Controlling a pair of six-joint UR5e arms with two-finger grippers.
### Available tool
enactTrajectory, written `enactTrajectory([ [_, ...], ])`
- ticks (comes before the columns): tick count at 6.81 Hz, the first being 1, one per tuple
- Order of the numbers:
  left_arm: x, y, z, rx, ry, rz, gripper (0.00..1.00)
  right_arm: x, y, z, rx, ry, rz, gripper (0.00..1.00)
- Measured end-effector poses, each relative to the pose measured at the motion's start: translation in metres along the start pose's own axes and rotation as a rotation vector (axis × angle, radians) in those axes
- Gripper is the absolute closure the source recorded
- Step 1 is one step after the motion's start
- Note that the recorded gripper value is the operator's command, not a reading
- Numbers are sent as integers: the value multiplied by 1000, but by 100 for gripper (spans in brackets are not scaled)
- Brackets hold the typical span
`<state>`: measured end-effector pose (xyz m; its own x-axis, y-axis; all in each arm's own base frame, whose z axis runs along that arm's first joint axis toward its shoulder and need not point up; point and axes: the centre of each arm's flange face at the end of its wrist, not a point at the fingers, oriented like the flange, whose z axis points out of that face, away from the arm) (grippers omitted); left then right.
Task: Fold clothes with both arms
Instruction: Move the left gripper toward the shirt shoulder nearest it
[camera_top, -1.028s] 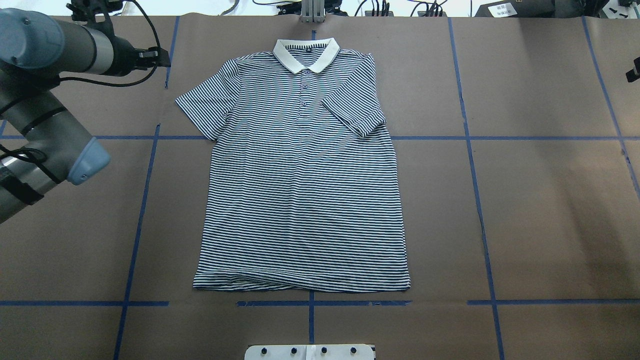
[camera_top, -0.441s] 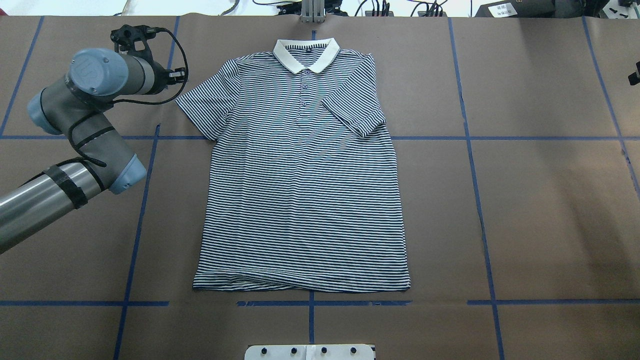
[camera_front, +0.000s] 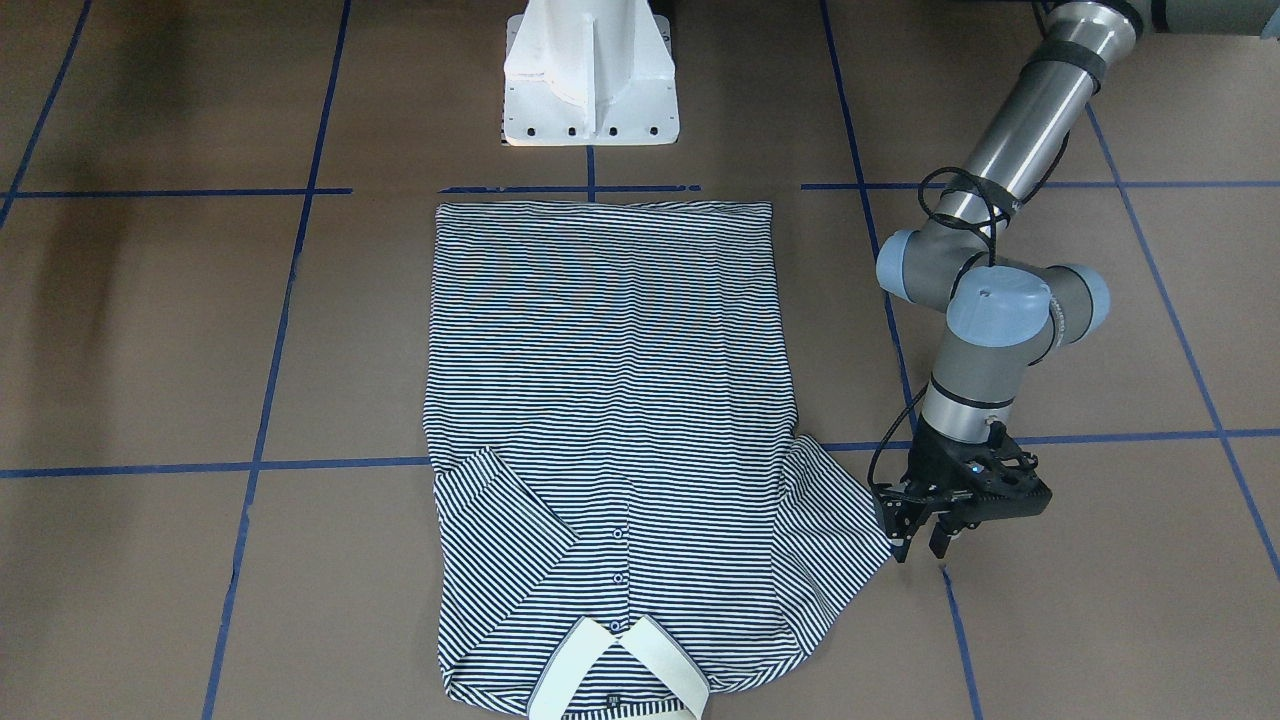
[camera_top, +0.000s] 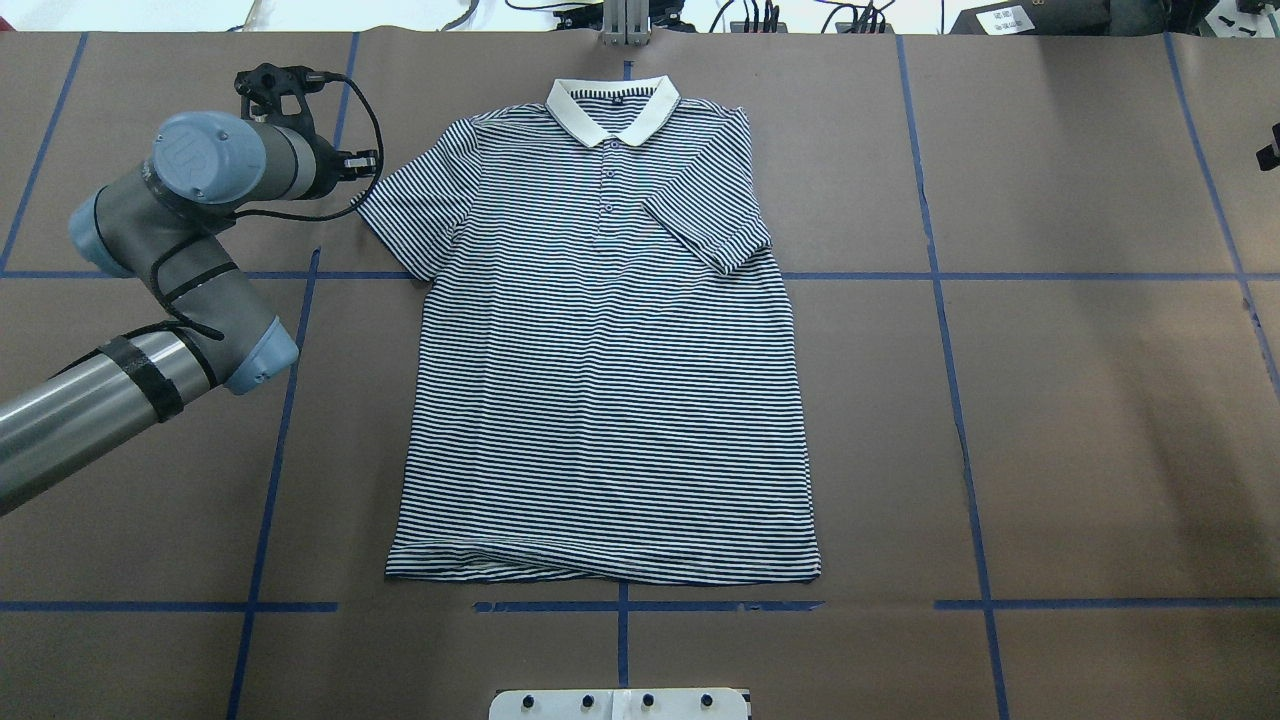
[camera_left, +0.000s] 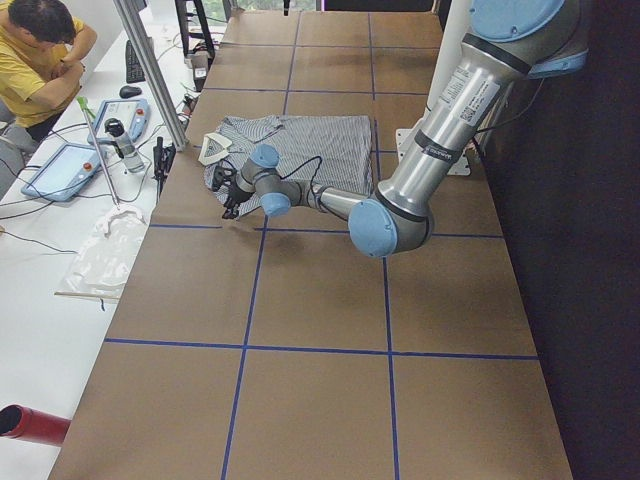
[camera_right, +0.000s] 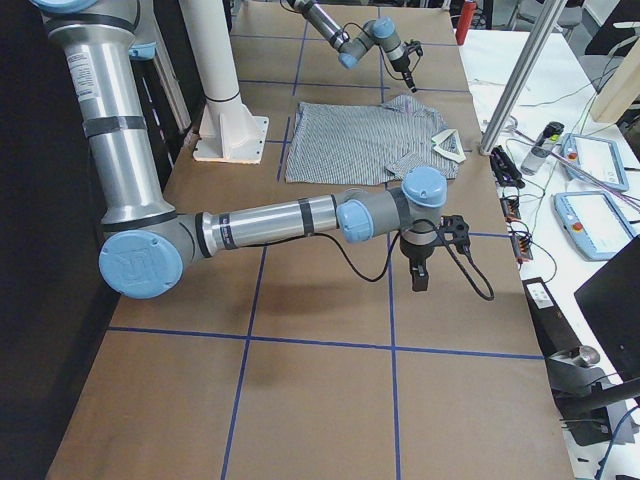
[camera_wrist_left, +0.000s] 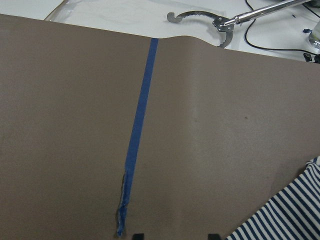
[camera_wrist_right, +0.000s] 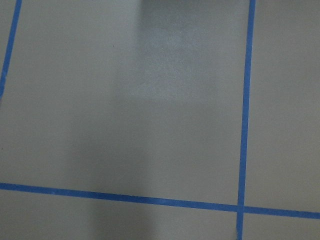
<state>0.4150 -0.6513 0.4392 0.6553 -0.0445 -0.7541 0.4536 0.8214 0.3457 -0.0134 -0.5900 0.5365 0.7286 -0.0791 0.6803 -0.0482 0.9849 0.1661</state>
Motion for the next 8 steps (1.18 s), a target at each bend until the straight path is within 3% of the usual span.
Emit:
enactTrajectory([
  [3, 1, 1, -1, -3, 7, 70, 48, 1, 1, 1, -2, 1, 1, 0],
  [8, 1, 15, 2, -9, 20, 80, 51, 5, 5, 4, -8, 4, 6, 0],
])
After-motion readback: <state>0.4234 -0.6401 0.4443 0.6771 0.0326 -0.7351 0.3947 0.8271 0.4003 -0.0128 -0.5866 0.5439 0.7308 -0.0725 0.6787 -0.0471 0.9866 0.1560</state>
